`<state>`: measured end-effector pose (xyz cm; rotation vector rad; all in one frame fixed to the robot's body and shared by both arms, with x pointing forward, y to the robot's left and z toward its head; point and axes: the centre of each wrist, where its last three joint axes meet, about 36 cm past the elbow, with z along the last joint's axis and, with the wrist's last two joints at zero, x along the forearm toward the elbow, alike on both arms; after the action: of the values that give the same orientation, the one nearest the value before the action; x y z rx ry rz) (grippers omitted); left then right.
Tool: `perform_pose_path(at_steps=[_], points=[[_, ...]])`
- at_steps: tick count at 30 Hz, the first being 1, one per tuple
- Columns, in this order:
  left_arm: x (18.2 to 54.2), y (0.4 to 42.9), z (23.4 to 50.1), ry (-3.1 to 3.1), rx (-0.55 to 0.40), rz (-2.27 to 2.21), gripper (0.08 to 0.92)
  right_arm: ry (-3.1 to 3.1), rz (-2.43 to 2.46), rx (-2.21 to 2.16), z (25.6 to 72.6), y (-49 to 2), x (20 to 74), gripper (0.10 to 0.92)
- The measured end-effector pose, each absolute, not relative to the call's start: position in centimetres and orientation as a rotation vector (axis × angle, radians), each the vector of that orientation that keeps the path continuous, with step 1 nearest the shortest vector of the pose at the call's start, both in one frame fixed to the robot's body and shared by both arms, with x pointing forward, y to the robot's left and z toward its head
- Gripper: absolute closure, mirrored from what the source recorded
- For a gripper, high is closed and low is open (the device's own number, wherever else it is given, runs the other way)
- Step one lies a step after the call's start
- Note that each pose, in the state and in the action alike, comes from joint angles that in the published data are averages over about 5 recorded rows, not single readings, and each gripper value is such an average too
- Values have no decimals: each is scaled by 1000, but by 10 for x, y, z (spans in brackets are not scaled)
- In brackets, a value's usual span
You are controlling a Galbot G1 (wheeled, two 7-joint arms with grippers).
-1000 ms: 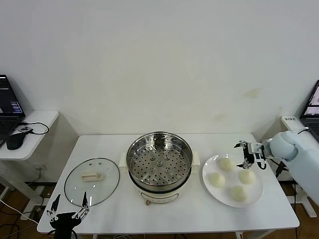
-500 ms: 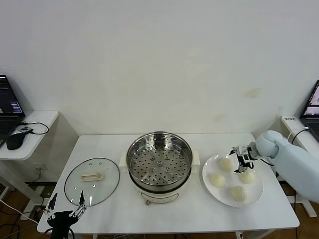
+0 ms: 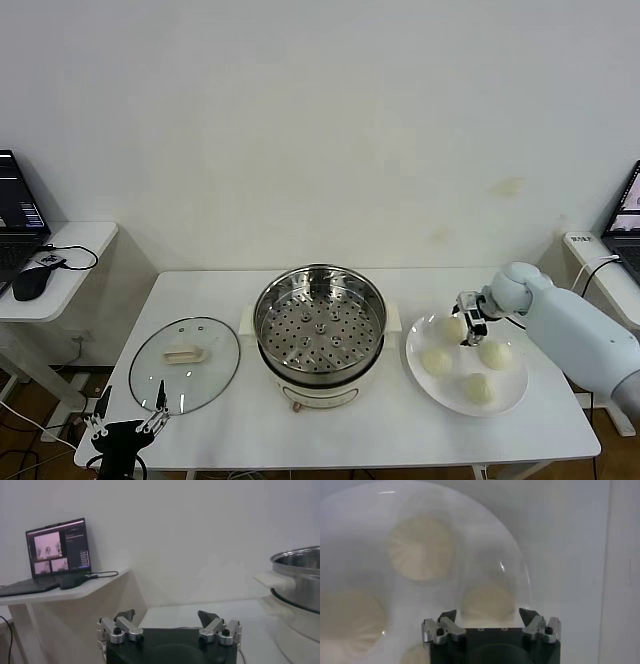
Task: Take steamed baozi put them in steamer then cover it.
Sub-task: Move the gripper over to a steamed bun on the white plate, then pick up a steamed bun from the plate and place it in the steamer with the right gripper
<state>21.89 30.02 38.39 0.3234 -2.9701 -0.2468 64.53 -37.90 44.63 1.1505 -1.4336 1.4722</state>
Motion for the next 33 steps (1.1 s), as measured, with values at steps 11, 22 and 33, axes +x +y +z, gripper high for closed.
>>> perform_pose_path(at_steps=[11, 22, 33], points=[[220, 300, 384, -2973, 323, -246, 177, -1428, 1470, 1149, 446, -379, 647, 387], [221, 301, 386, -2981, 317, -247, 177, -1452, 1484, 1151, 467, -381, 647, 436], [227, 302, 387, -2991, 294, -229, 177, -1544, 1559, 1199, 563, -371, 653, 429]])
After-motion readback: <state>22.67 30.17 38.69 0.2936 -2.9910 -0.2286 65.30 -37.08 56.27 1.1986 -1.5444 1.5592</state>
